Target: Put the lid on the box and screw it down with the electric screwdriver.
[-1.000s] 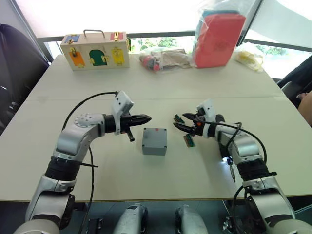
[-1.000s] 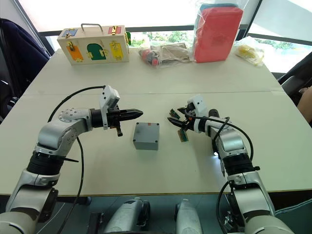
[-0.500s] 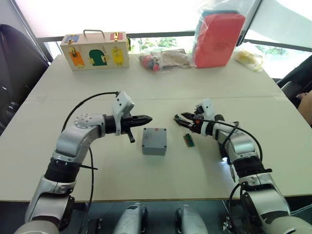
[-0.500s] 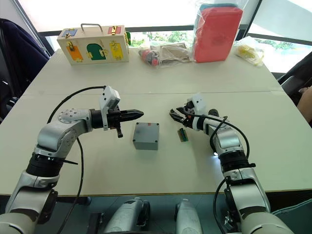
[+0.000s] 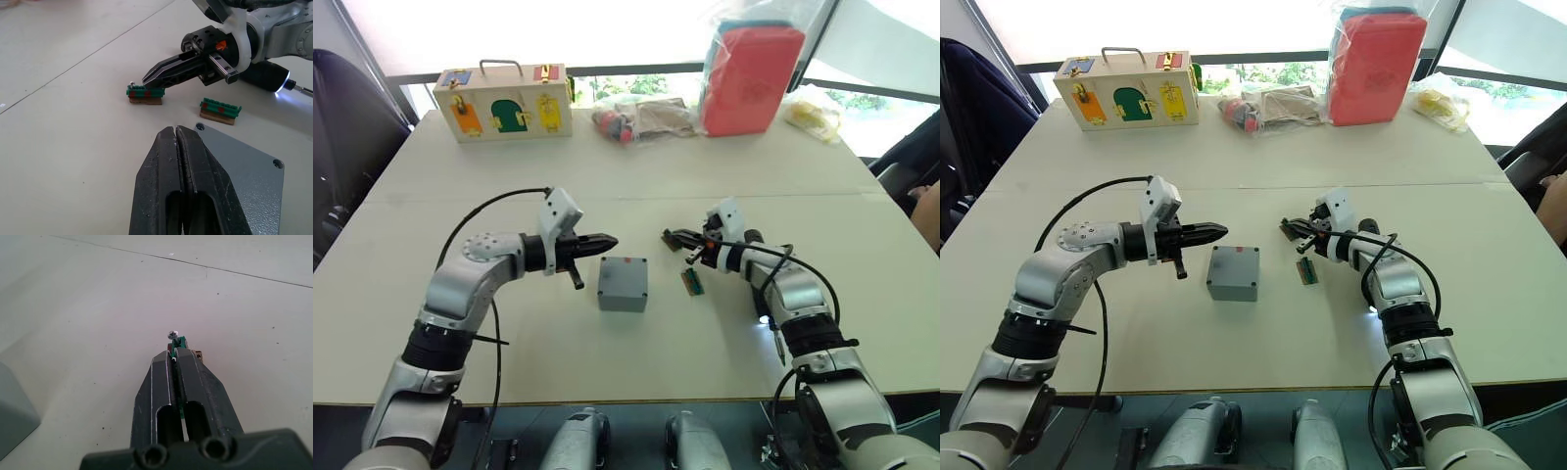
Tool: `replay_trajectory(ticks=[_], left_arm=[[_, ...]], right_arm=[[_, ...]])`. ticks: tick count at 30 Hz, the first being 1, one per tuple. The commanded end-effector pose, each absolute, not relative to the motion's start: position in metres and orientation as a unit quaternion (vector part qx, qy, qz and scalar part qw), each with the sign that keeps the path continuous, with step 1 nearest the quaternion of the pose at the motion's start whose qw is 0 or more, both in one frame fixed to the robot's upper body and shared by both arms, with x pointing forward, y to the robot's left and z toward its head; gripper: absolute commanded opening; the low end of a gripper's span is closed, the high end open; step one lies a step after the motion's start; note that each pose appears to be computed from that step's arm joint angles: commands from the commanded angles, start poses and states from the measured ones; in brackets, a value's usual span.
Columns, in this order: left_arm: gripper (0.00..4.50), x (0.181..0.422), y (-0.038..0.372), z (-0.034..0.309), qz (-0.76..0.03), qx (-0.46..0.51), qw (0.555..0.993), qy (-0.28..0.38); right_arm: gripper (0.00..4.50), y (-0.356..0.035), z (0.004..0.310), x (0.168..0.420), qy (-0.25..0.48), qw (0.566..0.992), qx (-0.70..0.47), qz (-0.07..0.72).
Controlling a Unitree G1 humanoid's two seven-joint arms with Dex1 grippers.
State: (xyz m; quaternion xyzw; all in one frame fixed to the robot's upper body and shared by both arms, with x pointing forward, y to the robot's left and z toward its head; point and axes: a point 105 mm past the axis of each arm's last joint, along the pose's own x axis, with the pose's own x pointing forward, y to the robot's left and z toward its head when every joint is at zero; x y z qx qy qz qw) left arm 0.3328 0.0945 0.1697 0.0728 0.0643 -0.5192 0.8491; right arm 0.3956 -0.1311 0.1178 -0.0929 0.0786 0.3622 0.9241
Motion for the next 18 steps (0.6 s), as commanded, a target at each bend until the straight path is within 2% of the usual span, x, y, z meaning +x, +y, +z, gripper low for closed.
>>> replay_trajectory(ticks=[1, 12, 18], left_arm=[[0.0, 0.334, 0.099, 0.187, -0.508, 0.082, 0.857, 0.029], [0.0, 0.327, 0.118, 0.192, -0.486, 0.078, 0.87, 0.027], [0.0, 0.319, 0.129, 0.197, -0.462, 0.071, 0.884, 0.016]], right_arm=[[0.05, -0.124, 0.145, 0.397, 0.027, 0.924, -0.105, 0.367], [0.05, -0.124, 0.174, 0.375, -0.008, 0.923, -0.1, 0.371], [0.05, -0.11, 0.194, 0.345, -0.039, 0.913, -0.068, 0.4]])
